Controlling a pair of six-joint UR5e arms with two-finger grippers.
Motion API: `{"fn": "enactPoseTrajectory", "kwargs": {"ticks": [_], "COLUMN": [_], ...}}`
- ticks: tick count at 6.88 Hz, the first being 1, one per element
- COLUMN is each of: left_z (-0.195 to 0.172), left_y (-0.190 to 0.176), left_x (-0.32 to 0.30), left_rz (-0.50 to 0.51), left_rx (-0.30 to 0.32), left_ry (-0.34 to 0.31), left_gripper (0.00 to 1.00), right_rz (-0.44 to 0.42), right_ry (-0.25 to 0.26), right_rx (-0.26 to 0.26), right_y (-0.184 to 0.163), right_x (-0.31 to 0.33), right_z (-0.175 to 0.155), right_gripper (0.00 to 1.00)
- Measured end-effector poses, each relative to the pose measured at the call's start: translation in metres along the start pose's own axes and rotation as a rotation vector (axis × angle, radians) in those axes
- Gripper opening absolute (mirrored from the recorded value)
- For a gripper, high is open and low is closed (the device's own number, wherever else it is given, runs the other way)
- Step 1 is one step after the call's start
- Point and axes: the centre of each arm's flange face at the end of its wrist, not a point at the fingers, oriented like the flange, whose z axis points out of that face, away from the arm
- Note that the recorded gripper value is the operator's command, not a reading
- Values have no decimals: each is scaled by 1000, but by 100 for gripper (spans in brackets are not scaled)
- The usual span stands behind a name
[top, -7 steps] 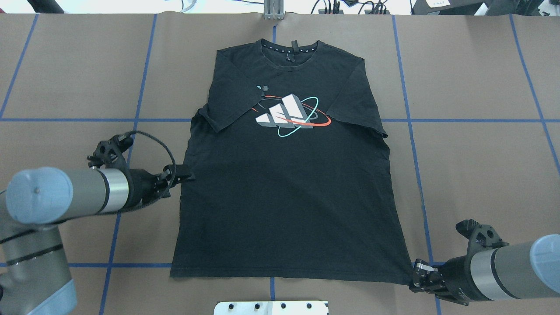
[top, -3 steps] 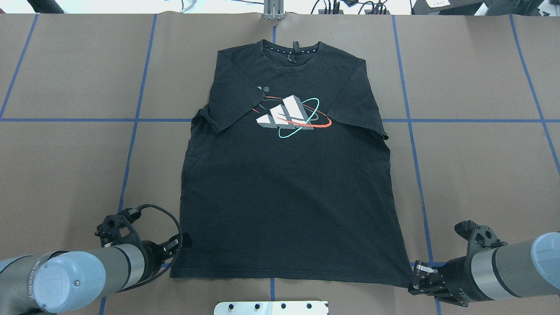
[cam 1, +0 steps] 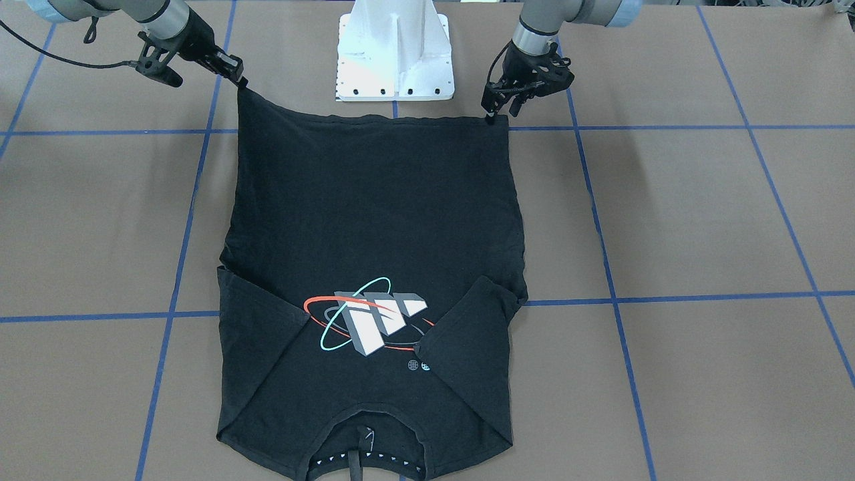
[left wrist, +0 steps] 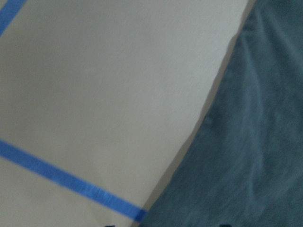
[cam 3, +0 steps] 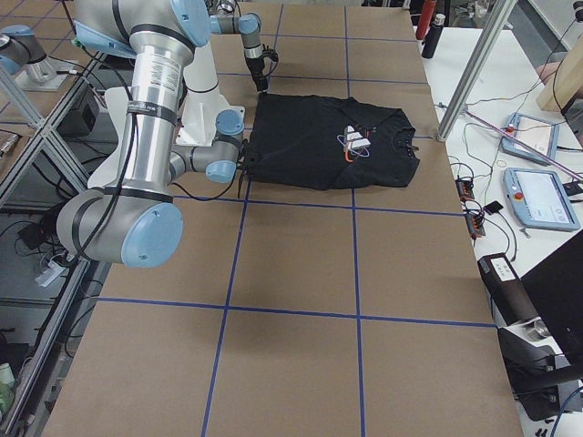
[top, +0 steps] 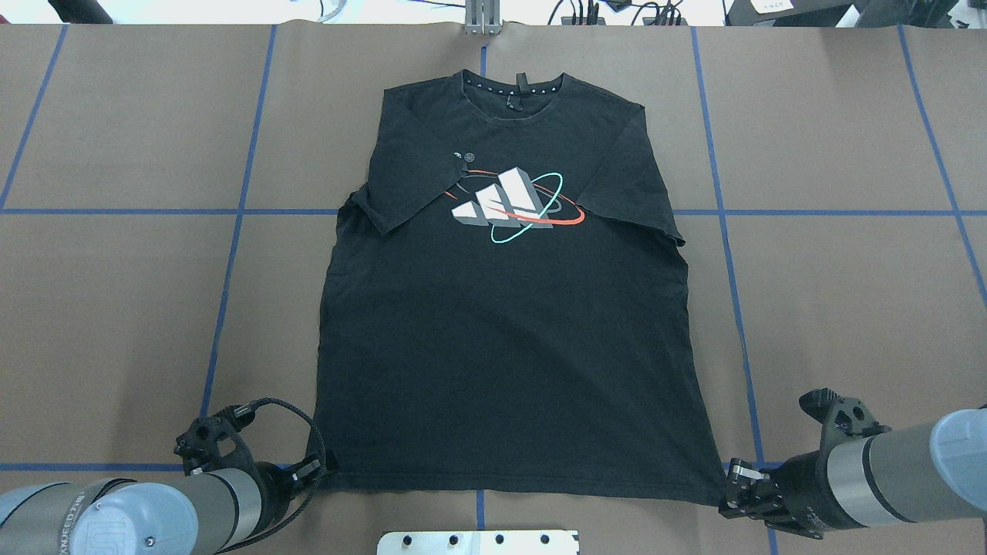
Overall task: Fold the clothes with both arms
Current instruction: 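Move the left gripper to the other hem corner and grasp both corners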
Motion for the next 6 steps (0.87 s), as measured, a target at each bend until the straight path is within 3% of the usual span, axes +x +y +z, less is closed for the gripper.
{"fn": "enactPoseTrajectory", "kwargs": {"ticks": [2, 4, 5, 6], "left_z": [1, 2, 2, 2], "left_y": [3, 5, 5, 5], "left_x": [-3, -3, -4, -5], "left_rz": [1, 2, 2, 2], "left_rx": [-4, -7, -7, -6], "left_ry": [-6, -9, -10, -11], "left_gripper": [59, 42, 26, 0], "right_rz": [1, 4, 5, 6], "right_ry": [0, -1, -2, -4], "right_rx": [1, 5, 7, 8], "right_y": [-1, -3, -4, -4], "right_x": [0, 0, 0, -1], "right_z": [0, 0, -1, -1], "right_gripper": [0, 0, 0, 0]}}
